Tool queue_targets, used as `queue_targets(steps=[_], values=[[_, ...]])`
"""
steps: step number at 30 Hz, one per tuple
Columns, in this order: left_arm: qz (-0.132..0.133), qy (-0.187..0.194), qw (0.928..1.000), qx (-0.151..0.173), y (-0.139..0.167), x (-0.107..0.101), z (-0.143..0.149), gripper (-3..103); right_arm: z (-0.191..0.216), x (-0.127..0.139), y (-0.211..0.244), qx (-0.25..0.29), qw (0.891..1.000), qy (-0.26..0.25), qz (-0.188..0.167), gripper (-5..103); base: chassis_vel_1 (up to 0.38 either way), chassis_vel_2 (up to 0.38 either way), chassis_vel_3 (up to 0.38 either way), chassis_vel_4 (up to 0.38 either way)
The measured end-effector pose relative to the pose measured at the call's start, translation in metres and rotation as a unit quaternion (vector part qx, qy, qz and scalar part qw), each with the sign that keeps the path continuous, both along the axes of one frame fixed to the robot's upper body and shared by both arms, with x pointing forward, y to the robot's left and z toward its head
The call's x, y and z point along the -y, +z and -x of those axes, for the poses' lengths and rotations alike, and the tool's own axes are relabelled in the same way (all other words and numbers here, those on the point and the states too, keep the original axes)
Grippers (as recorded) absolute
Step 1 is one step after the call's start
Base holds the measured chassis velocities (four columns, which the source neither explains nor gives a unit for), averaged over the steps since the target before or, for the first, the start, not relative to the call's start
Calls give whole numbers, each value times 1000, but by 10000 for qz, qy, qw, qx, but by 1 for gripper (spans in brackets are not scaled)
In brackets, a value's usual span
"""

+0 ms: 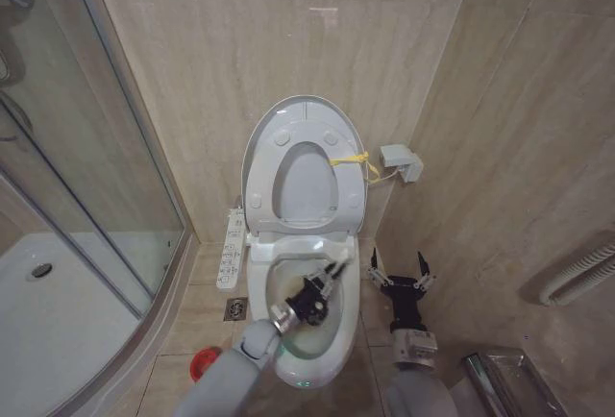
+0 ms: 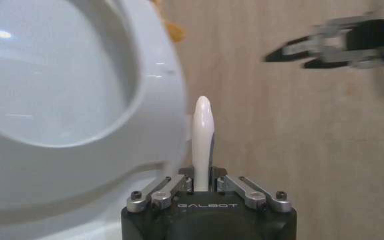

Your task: Open the toilet lid, clean the toilet bowl with a toilet brush, close the toilet lid, and flush.

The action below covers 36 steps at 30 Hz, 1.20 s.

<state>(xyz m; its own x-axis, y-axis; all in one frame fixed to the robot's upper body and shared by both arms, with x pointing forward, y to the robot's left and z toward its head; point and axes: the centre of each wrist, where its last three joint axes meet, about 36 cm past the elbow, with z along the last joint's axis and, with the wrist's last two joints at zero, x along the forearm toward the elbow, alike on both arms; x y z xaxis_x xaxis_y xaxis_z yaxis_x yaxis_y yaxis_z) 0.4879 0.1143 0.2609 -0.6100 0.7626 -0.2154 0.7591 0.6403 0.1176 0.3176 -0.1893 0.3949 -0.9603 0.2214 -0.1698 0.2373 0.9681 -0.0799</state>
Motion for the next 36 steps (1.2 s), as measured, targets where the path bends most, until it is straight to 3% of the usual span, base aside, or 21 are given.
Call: queue_targets(steps=[8,15,19,26,32,36], values=[[-151,466,9971,-577,22,-30,-3,16,0,0,0,0,10000,0,0,100,0,0,0,0],[-167,534,9929,-1053,25,-30,-5,16,0,0,0,0,10000,0,0,100,0,0,0,0],[-270,398,9903,-1303,35,-17,-15,16,0,0,0,0,10000,0,0,100,0,0,0,0],[-405,15,9915,-1238,41,0,-38,16,0,0,0,0,10000,0,0,100,0,0,0,0],[-269,-71,9927,-1173,43,29,-45,16,0,0,0,0,10000,0,0,100,0,0,0,0],[-258,-64,9920,-1235,29,34,-40,16,0,0,0,0,10000,0,0,100,0,0,0,0]])
